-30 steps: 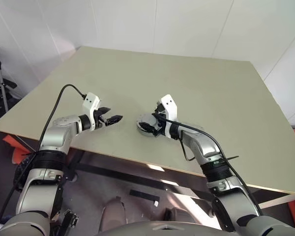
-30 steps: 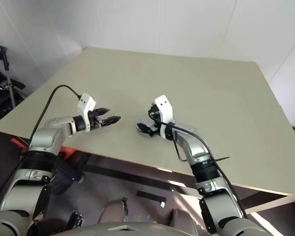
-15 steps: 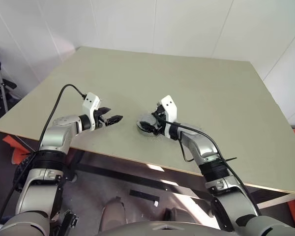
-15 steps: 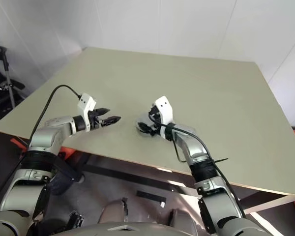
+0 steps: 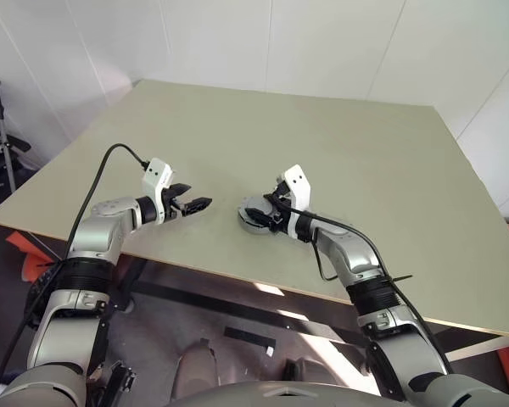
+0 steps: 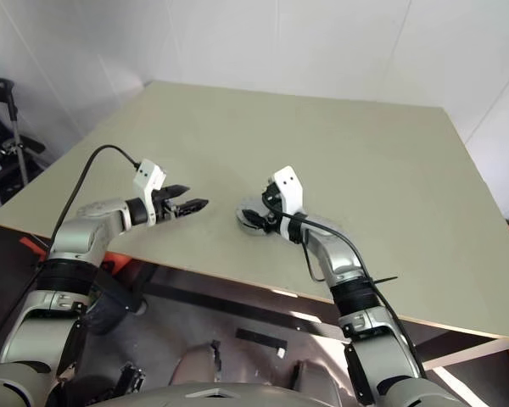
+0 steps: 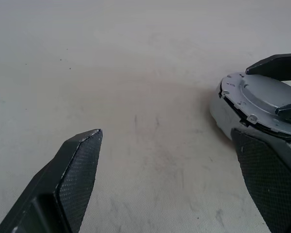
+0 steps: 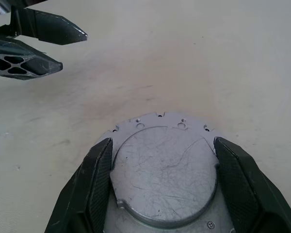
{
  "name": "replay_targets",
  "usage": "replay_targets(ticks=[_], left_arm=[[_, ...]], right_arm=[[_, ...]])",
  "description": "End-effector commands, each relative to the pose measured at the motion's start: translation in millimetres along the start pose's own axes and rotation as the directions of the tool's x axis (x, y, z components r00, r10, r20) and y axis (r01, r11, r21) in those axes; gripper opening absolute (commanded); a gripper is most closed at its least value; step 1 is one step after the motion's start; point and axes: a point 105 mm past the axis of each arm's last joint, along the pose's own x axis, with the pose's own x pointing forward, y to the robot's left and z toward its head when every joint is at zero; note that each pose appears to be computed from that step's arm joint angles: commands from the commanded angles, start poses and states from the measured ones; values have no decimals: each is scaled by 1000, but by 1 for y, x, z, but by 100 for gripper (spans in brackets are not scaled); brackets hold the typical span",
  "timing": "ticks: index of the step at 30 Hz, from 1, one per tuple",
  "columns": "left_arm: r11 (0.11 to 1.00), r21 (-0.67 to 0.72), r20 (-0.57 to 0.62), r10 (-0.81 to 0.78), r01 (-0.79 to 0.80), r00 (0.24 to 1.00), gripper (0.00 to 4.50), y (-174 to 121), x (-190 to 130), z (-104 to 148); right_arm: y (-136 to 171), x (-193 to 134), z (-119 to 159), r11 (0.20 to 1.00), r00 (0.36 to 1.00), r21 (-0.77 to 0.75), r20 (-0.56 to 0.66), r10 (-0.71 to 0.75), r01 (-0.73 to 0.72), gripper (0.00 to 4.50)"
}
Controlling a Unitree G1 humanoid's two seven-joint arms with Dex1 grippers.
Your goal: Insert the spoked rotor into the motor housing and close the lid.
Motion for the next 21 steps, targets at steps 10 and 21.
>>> replay_targets(ticks=[10, 21], left_arm=[[999, 50, 35, 7, -9, 999, 450, 3, -4, 16], [999, 49, 37, 16, -17, 999, 450, 3, -5, 15]], right_arm=[[-4, -4, 12, 989, 994, -144, 108, -29, 45, 320], [4, -5, 1, 987, 998, -158, 53, 30, -21, 320]])
